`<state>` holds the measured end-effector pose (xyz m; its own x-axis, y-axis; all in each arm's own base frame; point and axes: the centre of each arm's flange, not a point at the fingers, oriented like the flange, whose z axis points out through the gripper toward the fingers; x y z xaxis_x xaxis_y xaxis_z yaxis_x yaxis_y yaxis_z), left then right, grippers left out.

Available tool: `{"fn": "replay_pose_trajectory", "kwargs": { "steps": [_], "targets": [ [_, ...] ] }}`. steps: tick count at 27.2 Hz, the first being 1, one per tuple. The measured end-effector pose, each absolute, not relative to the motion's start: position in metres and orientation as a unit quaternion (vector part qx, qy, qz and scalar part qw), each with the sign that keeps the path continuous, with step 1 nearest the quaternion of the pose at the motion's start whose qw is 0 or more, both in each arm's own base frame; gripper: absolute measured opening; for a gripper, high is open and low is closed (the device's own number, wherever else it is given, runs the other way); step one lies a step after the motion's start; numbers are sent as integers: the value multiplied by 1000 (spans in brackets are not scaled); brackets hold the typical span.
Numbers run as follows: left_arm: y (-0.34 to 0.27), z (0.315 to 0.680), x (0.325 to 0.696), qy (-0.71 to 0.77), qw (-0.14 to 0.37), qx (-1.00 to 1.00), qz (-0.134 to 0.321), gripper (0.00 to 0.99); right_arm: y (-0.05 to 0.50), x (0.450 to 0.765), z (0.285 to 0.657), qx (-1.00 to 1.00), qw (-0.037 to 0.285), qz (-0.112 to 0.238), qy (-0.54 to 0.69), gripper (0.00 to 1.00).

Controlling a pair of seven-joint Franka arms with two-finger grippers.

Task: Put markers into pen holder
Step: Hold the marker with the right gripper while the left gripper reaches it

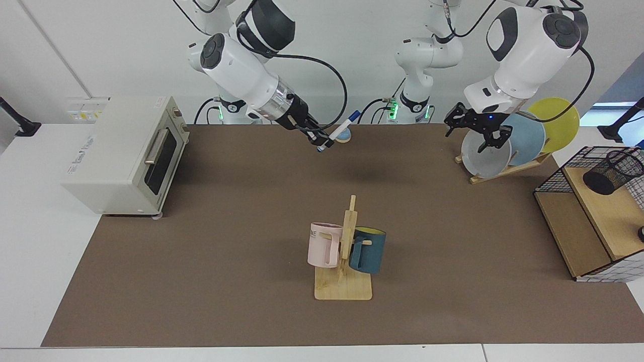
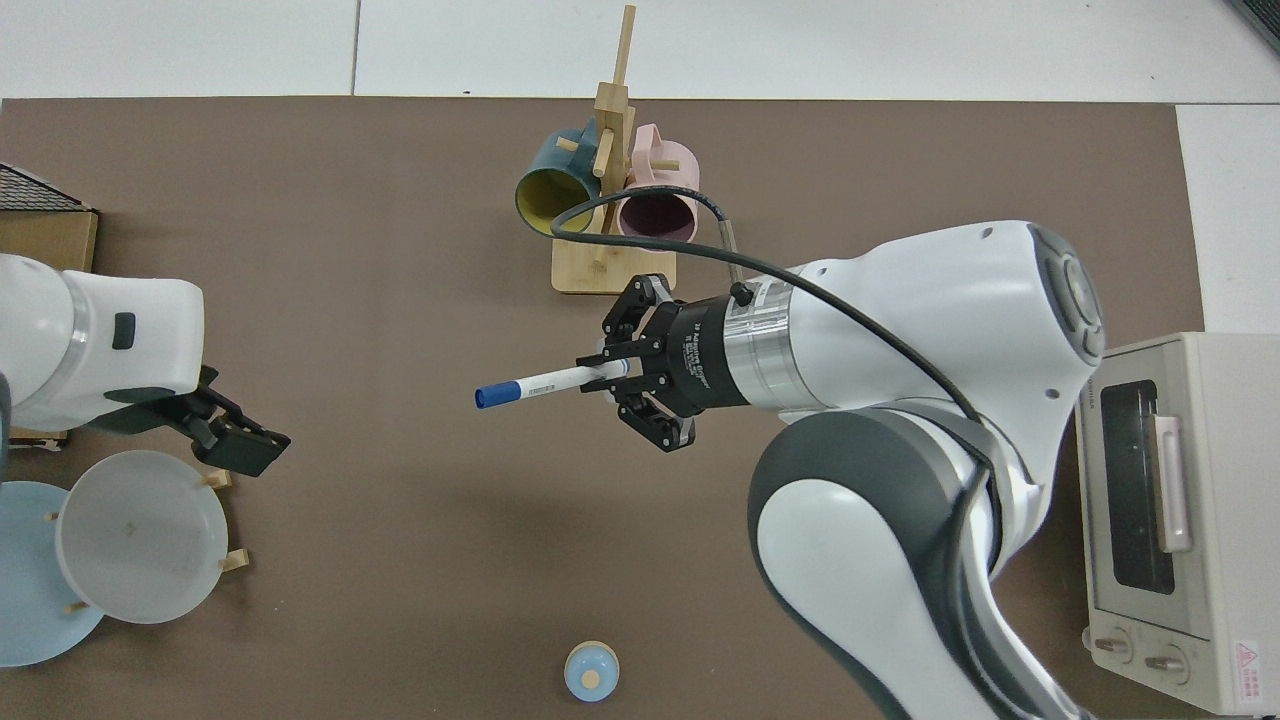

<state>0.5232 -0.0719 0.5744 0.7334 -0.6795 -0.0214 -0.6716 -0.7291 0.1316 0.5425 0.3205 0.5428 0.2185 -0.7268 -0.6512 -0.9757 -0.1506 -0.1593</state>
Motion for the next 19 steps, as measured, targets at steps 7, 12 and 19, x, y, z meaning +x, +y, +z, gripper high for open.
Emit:
{"fn": "replay_pose_trajectory", "kwargs": {
  "steps": [7,12,19],
  "targets": [
    [-109,614,497,-443,41,896,2,991,347,539,529,-707,286,219,609,167],
    [-146,633,482,-501,24,864,31,991,359,536,526,-709,291,214,606,167],
    [-194,639,475,-575,-6,815,67,991,361,535,526,-712,290,212,604,167]
  ]
}}
